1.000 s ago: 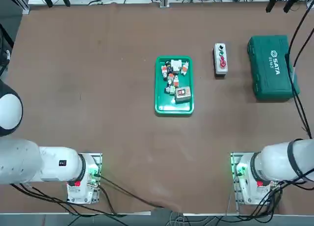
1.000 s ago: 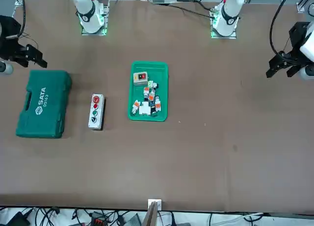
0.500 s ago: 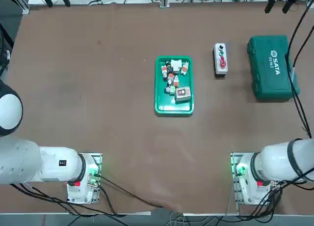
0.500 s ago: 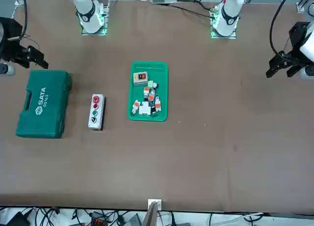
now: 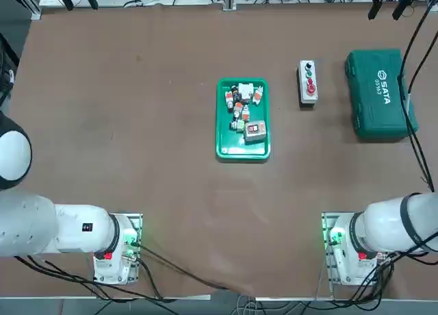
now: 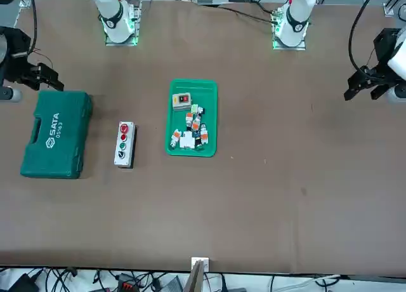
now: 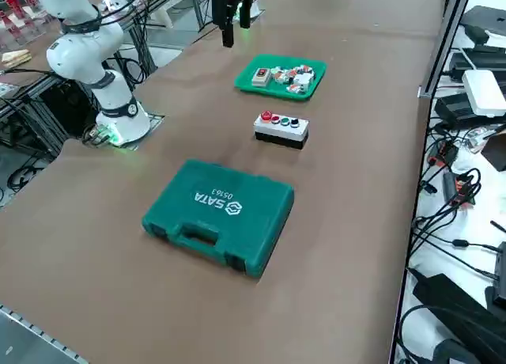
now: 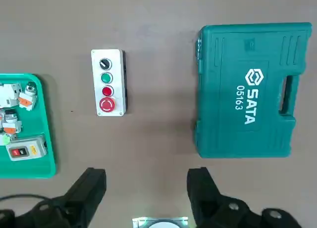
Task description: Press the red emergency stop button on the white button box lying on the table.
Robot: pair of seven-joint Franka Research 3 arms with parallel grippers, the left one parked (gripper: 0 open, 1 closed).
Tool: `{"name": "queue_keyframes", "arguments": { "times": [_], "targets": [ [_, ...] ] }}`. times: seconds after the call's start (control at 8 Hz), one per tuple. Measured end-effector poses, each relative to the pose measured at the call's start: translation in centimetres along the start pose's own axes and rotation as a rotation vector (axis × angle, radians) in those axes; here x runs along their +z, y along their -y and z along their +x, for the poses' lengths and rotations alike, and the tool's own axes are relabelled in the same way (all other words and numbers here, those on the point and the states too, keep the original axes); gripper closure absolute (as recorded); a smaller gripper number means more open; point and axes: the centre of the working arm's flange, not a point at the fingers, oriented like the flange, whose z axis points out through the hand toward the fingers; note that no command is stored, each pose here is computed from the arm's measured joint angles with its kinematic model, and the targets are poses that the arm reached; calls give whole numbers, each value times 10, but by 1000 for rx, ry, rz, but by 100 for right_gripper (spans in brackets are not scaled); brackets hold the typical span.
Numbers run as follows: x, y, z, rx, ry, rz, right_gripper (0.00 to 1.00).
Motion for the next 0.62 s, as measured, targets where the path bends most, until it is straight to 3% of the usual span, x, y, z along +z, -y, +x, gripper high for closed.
{"name": "queue_keyframes", "arguments": {
  "times": [0.12,0.38,0.62],
  "targets": [
    [3,0,2,0,6,0,2],
    [14,0,8,0,27,0,19],
    [16,1,10,-3,31,0,63]
  ]
}}
